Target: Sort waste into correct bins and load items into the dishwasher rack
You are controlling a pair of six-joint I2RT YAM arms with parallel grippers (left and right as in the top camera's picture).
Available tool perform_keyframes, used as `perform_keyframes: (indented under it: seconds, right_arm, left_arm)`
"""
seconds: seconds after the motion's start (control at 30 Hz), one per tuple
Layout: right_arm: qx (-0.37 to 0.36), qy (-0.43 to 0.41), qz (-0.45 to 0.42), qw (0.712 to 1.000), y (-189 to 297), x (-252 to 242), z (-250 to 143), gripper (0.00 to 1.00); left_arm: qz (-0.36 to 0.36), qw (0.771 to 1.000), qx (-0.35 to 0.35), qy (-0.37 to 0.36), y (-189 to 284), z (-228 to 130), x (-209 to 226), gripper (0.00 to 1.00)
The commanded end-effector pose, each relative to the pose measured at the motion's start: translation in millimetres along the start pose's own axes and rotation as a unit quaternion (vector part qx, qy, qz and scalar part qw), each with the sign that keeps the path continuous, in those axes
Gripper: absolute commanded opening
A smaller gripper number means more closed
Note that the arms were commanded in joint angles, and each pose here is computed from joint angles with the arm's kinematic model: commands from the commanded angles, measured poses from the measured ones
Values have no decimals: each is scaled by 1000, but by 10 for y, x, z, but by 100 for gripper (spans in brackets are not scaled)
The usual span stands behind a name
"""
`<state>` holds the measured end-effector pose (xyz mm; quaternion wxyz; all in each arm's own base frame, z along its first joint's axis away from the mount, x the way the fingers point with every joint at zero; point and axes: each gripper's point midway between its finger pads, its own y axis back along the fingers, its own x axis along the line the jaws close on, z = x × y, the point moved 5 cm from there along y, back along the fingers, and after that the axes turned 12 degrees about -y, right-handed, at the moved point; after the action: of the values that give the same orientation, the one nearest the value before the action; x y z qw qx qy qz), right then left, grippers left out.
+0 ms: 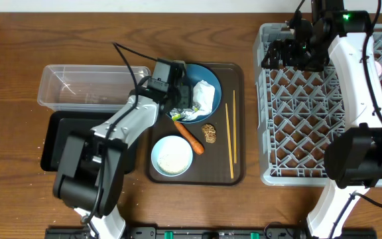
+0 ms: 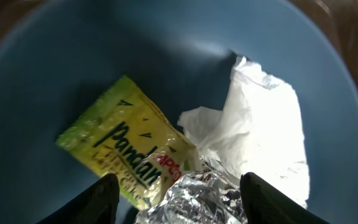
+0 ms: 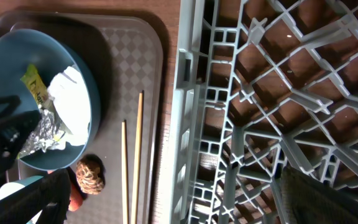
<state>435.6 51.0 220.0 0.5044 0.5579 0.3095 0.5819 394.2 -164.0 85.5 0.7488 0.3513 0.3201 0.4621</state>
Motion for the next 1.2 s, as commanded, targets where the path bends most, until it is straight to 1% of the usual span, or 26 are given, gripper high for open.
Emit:
perform_keyframes:
  seconds: [0.0,0.13,0.2,0.27,0.4,0.5,0.53,0.67,0.8,0.93,1.03,1.1,1.17]
  right_arm:
    - [-25,7,4,1000,186,34,32,99]
    - [-25,7,4,1000,186,34,33,99]
    - [-25,7,4,1000,186,33,32,99]
    - [-25,7,4,1000,186,33,32,99]
    - [-24,7,4,1000,185,36,31,99]
    - [-23,7,4,1000,184,36,25,99]
    - [-22,6,3,1000,185,33,21,99]
    - [-21,4,2,1000,188,20,18,99]
    - [-21,4,2,1000,188,20,18,99]
    - [-20,4,2,1000,189,15,17,99]
    - [-21,3,2,1000,190,12,19,99]
    - [-21,4,2,1000,190,13,21,99]
    - [-21,4,2,1000,189,14,19,99]
  left_arm:
    - [0,1000,4,-7,-110,14,-28,64]
    - [2,1000,14,-6,-173,-36,-14,63]
    - [2,1000,16,-6,-195,-49,-10,59]
    - [3,1000,16,-6,-212,-52,-7,52]
    - [6,1000,5,-7,-216,-10,1,24]
    - [12,1000,-2,-8,-215,18,14,9]
    - [13,1000,-4,-8,-209,24,15,6]
    - [15,1000,-14,-9,-157,84,18,6]
    - [17,999,-46,-6,55,274,43,6]
    - [22,996,-85,-2,408,480,90,6]
    - [31,991,-127,5,750,642,176,6]
    - [42,986,-159,13,1001,747,281,6]
    - [70,979,-189,27,1244,823,466,6]
